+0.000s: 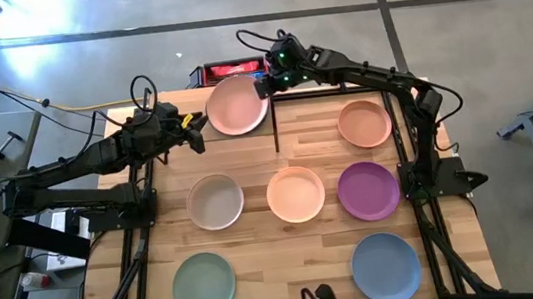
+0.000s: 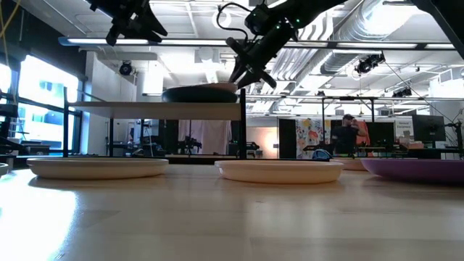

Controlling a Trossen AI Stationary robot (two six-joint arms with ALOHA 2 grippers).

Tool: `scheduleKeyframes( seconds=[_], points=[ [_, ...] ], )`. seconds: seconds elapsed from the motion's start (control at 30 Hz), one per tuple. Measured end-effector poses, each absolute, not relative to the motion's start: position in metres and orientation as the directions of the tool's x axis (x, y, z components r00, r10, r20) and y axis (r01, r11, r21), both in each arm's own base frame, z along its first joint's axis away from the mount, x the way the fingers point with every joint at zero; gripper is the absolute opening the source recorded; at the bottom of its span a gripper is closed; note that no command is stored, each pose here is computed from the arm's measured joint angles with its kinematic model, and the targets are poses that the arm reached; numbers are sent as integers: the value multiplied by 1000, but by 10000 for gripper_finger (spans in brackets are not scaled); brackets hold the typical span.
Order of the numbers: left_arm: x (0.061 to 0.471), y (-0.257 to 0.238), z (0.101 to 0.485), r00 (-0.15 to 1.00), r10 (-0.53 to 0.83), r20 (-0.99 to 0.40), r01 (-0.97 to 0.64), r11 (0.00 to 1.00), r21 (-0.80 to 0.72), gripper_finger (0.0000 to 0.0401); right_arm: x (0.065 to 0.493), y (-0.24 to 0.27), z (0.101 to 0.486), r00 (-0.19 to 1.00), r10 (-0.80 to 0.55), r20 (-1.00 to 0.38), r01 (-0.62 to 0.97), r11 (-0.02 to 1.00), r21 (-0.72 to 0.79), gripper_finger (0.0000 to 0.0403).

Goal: Place and stack plates onto a shelf
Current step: Stack the bottom light brown plate on top the green plate on the shelf, then stack the purple plate on top of the light brown plate on the shelf

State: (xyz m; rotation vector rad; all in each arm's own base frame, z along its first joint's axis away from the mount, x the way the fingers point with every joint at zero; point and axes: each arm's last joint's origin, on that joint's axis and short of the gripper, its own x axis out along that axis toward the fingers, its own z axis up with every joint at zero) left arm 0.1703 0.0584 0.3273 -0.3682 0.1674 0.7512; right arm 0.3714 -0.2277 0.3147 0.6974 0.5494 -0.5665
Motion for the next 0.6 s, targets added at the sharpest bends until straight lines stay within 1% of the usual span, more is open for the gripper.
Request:
scheduleKeyframes(
  seconds=[0.23, 0.4, 0.5, 0.6],
  points=[
    [170, 58, 327, 721, 635, -278, -693, 670, -266, 97, 370, -227, 314, 707, -292, -644, 642, 646, 413, 90],
    [170, 58, 327, 721, 635, -278, -693, 670, -267, 97, 364, -223, 323, 713, -280, -643, 611, 698, 373, 90],
    [171, 58, 327, 730, 622, -281, -683, 679, -271, 97, 355, -218, 334, 729, -237, -643, 565, 738, 369, 90],
    [171, 57, 326, 744, 602, -291, -668, 692, -274, 97, 344, -208, 346, 741, -164, -652, 499, 784, 370, 90]
  ],
)
